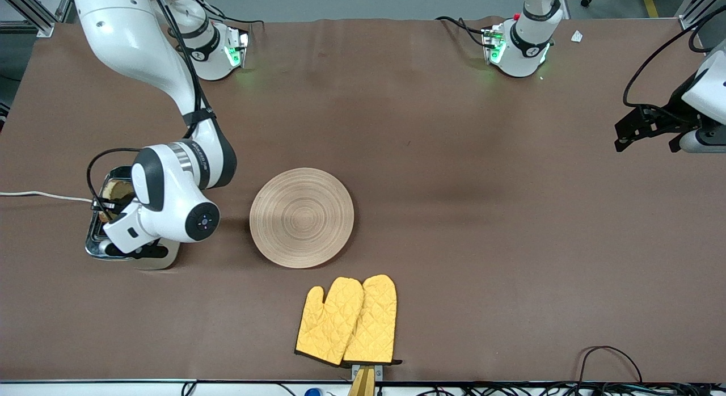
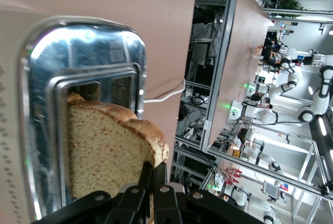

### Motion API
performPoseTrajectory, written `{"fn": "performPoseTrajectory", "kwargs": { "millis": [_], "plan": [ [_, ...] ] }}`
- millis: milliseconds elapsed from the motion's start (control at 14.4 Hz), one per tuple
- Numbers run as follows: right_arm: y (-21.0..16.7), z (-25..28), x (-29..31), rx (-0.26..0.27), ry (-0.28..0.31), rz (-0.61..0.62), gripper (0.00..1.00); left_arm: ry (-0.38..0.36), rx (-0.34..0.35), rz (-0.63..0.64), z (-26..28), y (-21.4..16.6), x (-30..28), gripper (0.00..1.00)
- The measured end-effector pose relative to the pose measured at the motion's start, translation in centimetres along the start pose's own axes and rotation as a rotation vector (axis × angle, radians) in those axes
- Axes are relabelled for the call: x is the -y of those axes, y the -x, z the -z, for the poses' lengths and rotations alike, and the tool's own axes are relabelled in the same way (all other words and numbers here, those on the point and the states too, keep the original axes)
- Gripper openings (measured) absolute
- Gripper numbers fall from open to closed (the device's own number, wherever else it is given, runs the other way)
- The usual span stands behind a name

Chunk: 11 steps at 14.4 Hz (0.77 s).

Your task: Move plate and put bread in toaster

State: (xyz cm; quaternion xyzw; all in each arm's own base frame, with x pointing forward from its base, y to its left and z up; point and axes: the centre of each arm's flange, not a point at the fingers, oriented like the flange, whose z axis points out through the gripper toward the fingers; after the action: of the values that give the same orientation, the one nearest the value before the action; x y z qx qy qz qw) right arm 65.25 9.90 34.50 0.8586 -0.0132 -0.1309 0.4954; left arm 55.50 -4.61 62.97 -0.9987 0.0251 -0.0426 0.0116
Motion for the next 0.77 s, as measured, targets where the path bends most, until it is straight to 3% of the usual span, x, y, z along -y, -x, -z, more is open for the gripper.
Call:
{"fn": "performPoseTrajectory", "kwargs": {
  "millis": [348, 488, 766],
  "plan": [
    [-0.5, -0.6, 1.9, -0.001, -0.024, 0.018, 0.07, 0.0, 0.009, 0.031, -0.1, 0.1, 0.0, 1.0],
    [-0.9, -1.0, 2.3, 0.001, -0.066, 0.019, 0.22, 0.0, 0.01, 0.033, -0.1, 0.1, 0.0, 1.0],
    [-1.2, -1.4, 1.6, 0.029, -0.169, 0.003, 0.65, 0.0, 0.01, 0.03, -0.1, 0.1, -0.2, 1.0]
  ]
}}
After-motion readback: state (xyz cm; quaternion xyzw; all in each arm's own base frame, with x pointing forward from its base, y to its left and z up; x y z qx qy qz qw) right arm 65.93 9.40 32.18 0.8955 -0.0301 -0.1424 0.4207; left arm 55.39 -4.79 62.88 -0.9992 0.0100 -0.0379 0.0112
